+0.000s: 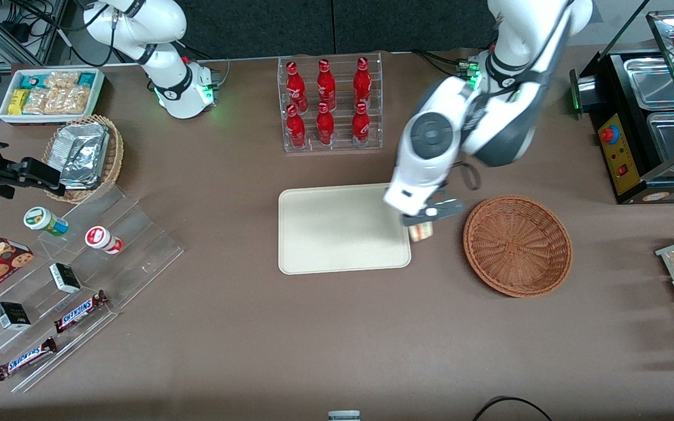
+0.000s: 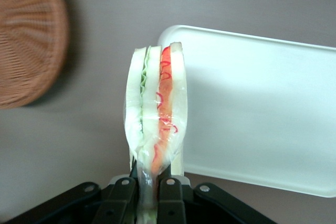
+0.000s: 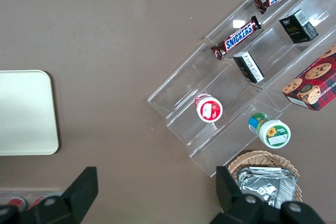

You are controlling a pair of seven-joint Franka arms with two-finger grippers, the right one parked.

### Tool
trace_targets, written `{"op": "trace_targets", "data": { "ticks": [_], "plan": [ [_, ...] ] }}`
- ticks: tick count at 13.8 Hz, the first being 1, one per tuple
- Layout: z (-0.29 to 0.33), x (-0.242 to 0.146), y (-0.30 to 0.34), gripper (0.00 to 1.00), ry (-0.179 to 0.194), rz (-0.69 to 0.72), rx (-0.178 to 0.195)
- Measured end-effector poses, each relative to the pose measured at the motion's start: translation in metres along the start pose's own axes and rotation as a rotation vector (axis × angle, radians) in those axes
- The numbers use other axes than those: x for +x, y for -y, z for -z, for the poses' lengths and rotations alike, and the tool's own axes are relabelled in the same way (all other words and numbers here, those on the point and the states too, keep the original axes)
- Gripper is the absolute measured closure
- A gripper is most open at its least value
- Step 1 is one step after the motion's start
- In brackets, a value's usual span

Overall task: Place sandwich from basket to tray
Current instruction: 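Lift the sandwich and carry it with the left gripper over the cream tray, then lower the sandwich onto the tray and open the left gripper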

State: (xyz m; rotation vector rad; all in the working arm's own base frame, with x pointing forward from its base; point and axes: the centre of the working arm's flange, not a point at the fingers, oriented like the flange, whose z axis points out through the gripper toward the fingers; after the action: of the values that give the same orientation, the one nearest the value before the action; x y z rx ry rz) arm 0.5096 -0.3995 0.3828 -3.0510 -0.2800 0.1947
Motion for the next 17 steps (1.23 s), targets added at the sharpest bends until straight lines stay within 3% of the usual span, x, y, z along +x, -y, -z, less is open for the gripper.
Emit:
{"op": "trace_targets", "data": {
  "ticks": [4,17],
  "plan": [
    [-0.05,-0.022,-0.067,0.85,-0.036,-0.051,-0.077],
    [-0.127,-0.057,-0.114,0.85,-0.034,-0.129,-0.072]
  ]
}}
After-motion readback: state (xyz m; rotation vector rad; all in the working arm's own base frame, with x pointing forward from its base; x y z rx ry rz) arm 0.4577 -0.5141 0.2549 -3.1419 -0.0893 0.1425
